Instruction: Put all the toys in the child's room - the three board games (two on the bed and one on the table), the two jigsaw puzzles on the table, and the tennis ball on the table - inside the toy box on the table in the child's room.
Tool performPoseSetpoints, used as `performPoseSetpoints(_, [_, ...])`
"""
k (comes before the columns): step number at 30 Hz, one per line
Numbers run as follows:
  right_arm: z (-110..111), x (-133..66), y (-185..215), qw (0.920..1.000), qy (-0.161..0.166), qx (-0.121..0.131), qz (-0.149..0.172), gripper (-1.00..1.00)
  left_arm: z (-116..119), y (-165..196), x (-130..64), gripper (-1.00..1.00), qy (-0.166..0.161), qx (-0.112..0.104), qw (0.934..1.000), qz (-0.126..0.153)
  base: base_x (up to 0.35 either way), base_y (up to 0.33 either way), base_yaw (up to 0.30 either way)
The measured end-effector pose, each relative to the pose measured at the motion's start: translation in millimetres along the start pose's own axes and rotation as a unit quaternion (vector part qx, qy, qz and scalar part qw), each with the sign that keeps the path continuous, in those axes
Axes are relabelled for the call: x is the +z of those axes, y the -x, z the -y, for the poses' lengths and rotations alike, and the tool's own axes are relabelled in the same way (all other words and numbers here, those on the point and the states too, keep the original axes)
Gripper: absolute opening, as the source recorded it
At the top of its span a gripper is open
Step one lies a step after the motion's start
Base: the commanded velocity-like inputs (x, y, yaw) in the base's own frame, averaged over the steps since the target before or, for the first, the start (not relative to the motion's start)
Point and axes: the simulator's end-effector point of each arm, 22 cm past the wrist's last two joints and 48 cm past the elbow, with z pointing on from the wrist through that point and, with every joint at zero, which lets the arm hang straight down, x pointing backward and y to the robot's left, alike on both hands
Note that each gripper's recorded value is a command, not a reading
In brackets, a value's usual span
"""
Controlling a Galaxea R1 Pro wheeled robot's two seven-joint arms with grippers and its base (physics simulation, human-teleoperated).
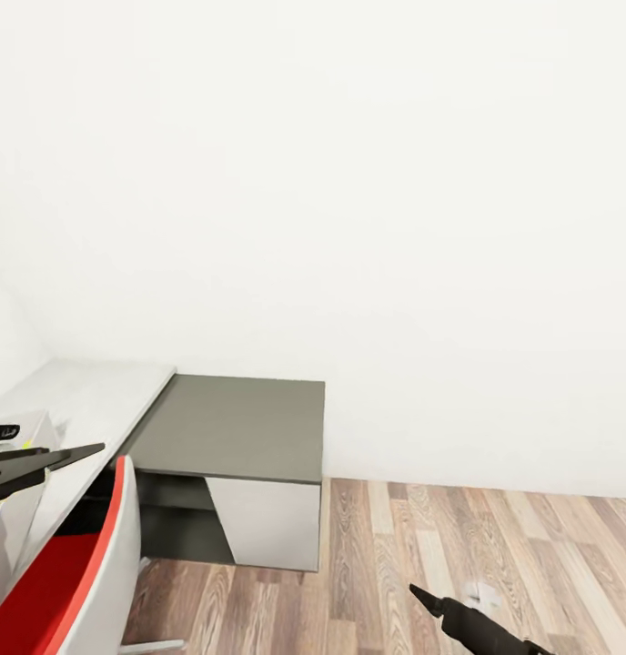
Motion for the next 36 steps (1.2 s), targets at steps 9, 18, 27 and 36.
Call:
performPoseSetpoints(9, [-3, 22.9, -23, 0.9986, -0.051, -0.016, -0.004, 1.0, 4, -14, 13.0, 1.0, -0.012, -0.01, 0.9996, -0.023, 0.0, 0.0, -0.072])
performPoseSetpoints(18, [12, 31.3, -36, 0.9904, -0.125, -0.058, -0.017, 1.0, 5, -47, 40.7, 1.0, -0.038, -0.031, 0.9964, -0.07, 0.0, 0.0, -0.004])
performPoseSetpoints(27, [16, 32.8, -39, 0.988, -0.142, -0.058, -0.016, 1.0, -23, -88, 97.2, 1.0, -0.014, -0.059, 0.9944, -0.086, 0.0, 0.0, 0.0])
performPoseSetpoints(36, [17, 31.3, -39, 0.9883, -0.143, -0.052, -0.018, 1.0, -42, -102, 120.0, 1.0, 0.022, -0.069, 0.9932, -0.091, 0.0, 0.0, 0.0])
